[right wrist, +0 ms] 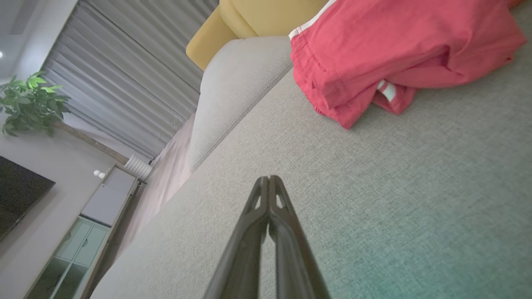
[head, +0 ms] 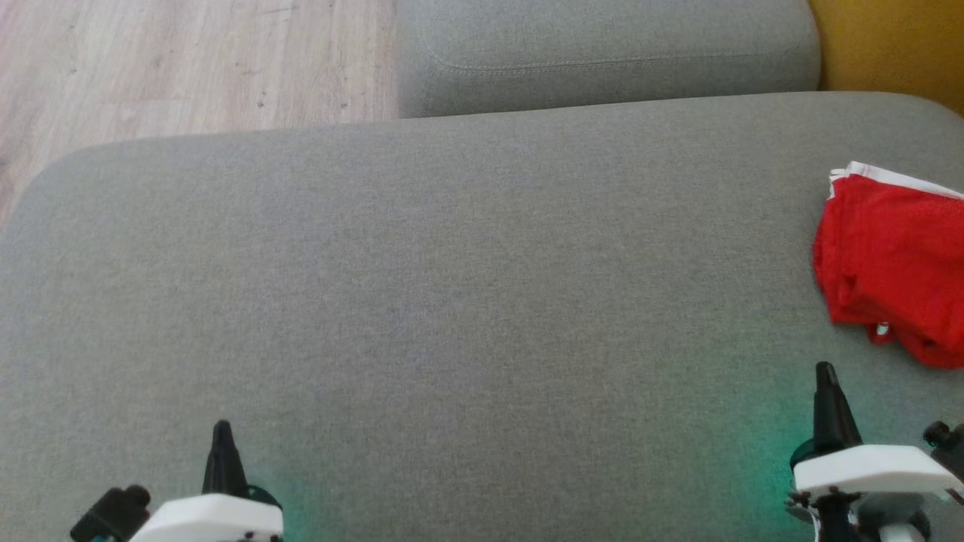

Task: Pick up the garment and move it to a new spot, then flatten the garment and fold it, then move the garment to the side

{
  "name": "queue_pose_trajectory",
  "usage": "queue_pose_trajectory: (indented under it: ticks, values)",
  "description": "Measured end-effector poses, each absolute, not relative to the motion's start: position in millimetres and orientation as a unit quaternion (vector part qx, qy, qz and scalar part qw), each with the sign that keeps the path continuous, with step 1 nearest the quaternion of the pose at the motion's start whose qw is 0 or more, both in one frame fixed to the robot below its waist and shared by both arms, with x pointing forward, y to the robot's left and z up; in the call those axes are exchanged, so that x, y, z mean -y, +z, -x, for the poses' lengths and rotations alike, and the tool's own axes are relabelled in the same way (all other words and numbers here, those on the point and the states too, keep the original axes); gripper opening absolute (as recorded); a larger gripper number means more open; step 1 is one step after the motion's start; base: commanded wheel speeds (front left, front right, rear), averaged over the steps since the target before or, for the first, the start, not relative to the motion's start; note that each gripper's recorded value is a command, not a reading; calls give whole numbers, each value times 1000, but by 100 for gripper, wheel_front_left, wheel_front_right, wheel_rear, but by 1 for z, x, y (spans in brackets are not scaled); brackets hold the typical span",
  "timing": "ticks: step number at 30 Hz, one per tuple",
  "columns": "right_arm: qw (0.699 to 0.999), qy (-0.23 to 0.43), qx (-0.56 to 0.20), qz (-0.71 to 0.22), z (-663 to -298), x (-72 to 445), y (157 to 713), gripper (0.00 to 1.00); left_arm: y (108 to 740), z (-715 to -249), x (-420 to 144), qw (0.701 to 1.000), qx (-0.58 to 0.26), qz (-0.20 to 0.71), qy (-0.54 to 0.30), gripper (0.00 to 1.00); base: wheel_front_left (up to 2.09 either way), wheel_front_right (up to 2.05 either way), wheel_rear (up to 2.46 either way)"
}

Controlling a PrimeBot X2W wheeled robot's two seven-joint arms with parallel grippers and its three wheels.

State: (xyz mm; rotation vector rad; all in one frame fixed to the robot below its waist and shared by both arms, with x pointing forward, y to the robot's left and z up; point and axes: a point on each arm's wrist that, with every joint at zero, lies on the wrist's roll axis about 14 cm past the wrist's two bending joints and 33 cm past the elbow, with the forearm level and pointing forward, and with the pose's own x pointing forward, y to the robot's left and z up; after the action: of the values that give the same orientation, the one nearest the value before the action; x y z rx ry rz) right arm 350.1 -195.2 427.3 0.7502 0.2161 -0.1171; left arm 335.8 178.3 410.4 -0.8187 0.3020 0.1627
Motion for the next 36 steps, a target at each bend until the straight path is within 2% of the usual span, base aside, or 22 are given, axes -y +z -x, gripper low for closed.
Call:
queue_pose_trajectory:
  ticks: [36]
  values:
    - [822,-69,-67,-562,-361,203,448,0,441,-358,-182,809,-100,576,62,0,0,0,0]
